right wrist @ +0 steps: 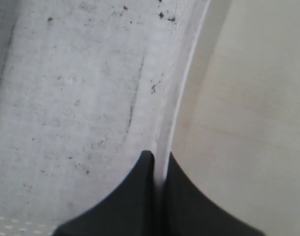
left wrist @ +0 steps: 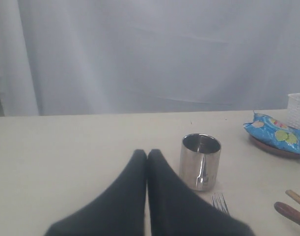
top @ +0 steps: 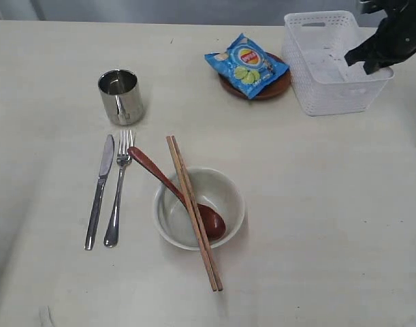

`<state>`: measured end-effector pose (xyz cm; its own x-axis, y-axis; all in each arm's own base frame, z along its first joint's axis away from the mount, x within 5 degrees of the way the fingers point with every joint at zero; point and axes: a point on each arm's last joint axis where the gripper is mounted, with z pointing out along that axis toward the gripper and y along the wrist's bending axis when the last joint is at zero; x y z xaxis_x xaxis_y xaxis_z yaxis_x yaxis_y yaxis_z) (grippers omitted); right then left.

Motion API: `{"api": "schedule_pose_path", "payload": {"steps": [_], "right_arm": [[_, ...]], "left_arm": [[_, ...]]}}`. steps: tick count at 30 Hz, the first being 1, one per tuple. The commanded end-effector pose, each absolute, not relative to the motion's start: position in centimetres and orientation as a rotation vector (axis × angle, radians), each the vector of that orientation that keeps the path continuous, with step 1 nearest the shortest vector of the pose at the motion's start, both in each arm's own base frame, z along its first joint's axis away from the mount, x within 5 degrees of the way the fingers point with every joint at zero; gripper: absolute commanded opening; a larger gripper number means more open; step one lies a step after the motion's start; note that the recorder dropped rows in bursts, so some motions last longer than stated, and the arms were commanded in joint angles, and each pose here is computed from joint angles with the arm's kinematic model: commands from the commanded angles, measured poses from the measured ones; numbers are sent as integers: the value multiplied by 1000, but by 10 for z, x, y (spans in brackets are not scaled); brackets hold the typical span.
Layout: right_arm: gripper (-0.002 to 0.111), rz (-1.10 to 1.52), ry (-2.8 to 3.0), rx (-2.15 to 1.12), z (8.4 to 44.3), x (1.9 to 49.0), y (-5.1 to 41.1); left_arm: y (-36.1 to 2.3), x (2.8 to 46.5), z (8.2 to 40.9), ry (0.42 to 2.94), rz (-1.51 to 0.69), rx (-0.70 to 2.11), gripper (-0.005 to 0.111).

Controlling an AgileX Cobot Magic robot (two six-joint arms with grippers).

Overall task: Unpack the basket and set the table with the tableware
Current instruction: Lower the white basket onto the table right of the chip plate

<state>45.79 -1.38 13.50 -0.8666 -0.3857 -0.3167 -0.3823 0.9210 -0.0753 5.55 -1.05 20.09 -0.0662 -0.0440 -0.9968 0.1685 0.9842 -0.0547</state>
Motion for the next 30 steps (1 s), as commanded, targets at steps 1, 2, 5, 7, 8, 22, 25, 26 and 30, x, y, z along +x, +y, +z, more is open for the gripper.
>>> {"api": "schedule_pose_path", "payload": {"steps": [1,2,5,7,8,22,25,26,30], "right_arm": [[-1,220,3040,-707,72,420,40],[-1,221,3042,-722,71,419,43],[-1,226,3046,-773,69,414,56],[-1,228,3045,-810,68,411,66],[-1,229,3043,-824,68,410,69],[-1,215,3115,-818,72,398,102],[-1,142,3150,-661,76,400,94],[-1,109,3164,-576,78,401,89],[-1,58,3221,-408,78,402,73]], "left_arm": [[-10,55,201,1621,-178,95,0],[-10,55,201,1621,-178,95,0],[-10,55,201,1621,-178,95,0],[-10,55,201,1621,-178,95,0],[-10,55,201,1621,-178,95,0],[-10,55,201,1621,-178,95,0],[-10,55,201,1621,-178,95,0],[-10,55,201,1621,-178,95,0],[-10,55,201,1621,-178,95,0]]}}
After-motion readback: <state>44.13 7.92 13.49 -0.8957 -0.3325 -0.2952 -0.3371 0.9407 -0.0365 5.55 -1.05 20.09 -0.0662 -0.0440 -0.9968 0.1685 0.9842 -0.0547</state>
